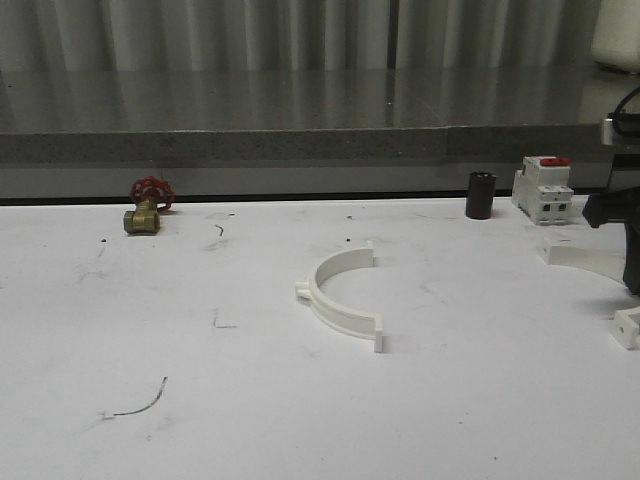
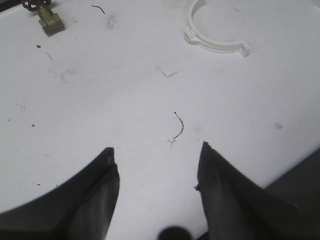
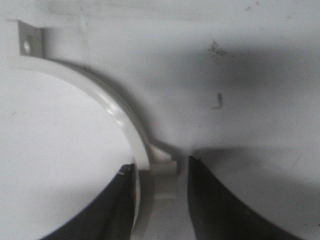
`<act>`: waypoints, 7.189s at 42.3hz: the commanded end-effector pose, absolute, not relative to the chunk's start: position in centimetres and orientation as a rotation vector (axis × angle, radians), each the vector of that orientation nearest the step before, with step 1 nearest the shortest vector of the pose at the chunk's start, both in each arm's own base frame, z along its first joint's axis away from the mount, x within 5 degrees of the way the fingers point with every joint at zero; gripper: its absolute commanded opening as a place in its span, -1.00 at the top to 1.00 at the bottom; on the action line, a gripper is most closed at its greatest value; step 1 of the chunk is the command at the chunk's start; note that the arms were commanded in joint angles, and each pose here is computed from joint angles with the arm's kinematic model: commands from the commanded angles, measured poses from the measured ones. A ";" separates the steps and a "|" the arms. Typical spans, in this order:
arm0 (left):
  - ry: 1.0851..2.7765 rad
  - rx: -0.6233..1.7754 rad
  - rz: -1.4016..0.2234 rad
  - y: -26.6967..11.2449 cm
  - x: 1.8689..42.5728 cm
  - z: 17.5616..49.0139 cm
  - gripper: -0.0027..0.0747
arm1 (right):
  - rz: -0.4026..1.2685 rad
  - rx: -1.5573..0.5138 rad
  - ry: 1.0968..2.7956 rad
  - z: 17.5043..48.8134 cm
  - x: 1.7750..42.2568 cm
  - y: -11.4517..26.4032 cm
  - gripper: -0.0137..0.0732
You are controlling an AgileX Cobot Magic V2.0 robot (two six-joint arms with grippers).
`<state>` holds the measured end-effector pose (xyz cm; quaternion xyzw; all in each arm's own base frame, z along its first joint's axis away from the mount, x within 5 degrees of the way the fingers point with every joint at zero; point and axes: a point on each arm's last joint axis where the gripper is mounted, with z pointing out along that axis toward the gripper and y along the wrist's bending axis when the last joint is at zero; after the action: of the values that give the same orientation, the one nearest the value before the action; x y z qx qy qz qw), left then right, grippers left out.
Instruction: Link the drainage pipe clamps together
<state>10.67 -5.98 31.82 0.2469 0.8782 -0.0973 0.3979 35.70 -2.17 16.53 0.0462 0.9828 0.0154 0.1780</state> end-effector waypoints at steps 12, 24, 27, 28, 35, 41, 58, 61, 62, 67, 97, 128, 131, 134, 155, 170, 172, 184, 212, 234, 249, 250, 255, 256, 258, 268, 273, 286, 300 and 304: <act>2.137 0.599 -0.274 -6.2 11.0 33.1 0.01 | 0.026 0.097 2.720 18.9 35.9 -2.3 0.24; 2.137 0.599 -0.274 -6.2 11.0 33.1 0.01 | 0.064 0.109 2.714 23.5 34.8 -1.9 0.24; 2.137 0.599 -0.274 -6.2 11.0 33.1 0.01 | 0.106 0.117 2.699 25.8 34.0 -1.4 0.24; 2.137 0.599 -0.274 -6.2 11.0 33.1 0.01 | 0.125 0.112 2.704 26.6 33.6 -1.1 0.24; 2.137 0.599 -0.274 -6.2 11.0 33.1 0.01 | 0.142 -0.030 2.605 32.4 31.6 1.7 0.24; 2.137 0.599 -0.274 -6.2 11.0 33.1 0.01 | 0.216 -0.067 2.580 35.9 31.3 5.1 0.24; 2.137 0.599 -0.274 -6.2 11.0 33.1 0.01 | 0.169 0.103 2.631 32.6 34.5 11.8 0.24; 2.137 0.599 -0.274 -6.2 11.0 33.1 0.01 | 0.133 0.122 2.651 31.3 35.1 12.4 0.24; 2.137 0.599 -0.274 -6.2 11.0 33.1 0.01 | 0.125 0.141 2.662 30.7 35.4 12.6 0.24; 2.137 0.599 -0.274 -6.2 11.0 33.1 0.01 | 0.095 0.223 2.706 28.4 36.2 13.3 0.24; 2.137 0.599 -0.274 -6.2 11.0 33.1 0.01 | 0.197 0.265 2.747 20.9 36.9 15.4 0.24; 2.137 0.599 -0.274 -6.2 11.0 33.1 0.01 | 0.194 0.259 2.746 20.2 37.1 15.5 0.24; 2.137 0.599 -0.274 -6.2 11.0 33.1 0.01 | 0.192 0.258 2.745 20.2 37.1 15.5 0.24; 2.137 0.599 -0.274 -6.2 11.0 33.1 0.01 | 0.191 0.257 2.745 20.2 37.1 15.5 0.24; 2.137 0.599 -0.274 -6.2 11.0 33.1 0.01 | 0.155 0.242 2.764 19.6 37.2 15.4 0.24; 2.137 0.599 -0.274 -6.2 11.0 33.1 0.01 | 0.157 0.229 2.769 19.1 37.2 15.8 0.24; 2.137 0.599 -0.274 -6.2 11.0 33.1 0.01 | 0.160 0.234 2.773 19.0 37.2 15.8 0.24; 2.137 0.599 -0.274 -6.2 11.0 33.1 0.01 | 0.157 0.238 2.783 18.8 37.2 15.8 0.24; 2.137 0.599 -0.274 -6.2 11.0 33.1 0.01 | 0.175 0.249 2.780 18.8 37.2 15.9 -0.01; 2.137 0.599 -0.274 -6.2 11.0 33.1 0.01 | 0.148 -0.043 2.644 27.6 34.8 13.0 -0.01; 2.137 0.599 -0.274 -6.2 11.0 33.1 0.01 | 0.086 -0.346 2.329 37.0 26.2 6.8 0.03; 2.137 0.599 -0.274 -6.2 11.0 33.1 0.01 | 0.086 -0.339 2.312 37.2 25.5 6.5 0.03; 2.137 0.599 -0.274 -6.2 11.0 33.1 0.01 | 0.101 -0.305 2.217 37.9 21.6 5.3 0.03; 2.137 0.599 -0.274 -6.2 11.0 33.1 0.01 | 0.106 -0.295 2.207 37.8 20.7 5.1 0.03; 2.137 0.599 -0.274 -6.2 11.0 33.1 0.01 | 0.121 -0.267 2.196 37.6 19.4 4.8 0.03; 2.137 0.599 -0.274 -6.2 11.0 33.1 0.01 | 0.165 -0.183 2.117 35.2 13.7 3.3 0.03; 2.137 0.599 -0.274 -6.2 11.0 33.1 0.01 | 0.166 -0.182 2.097 34.6 12.1 2.9 0.03; 2.137 0.599 -0.274 -6.2 11.0 33.1 0.01 | 0.157 -0.184 2.150 34.2 11.0 2.6 0.35; 2.137 0.599 -0.274 -6.2 11.0 33.1 0.01 | 0.157 -0.184 2.150 34.2 11.0 2.6 0.84; 2.137 0.599 -0.274 -6.2 11.0 33.1 0.01 | 0.157 -0.184 2.150 34.2 11.0 2.6 0.84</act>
<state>10.67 -5.98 31.82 0.2477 0.8780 -0.0970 0.3980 10.82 2.67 32.96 -0.0800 0.8954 0.0633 0.4334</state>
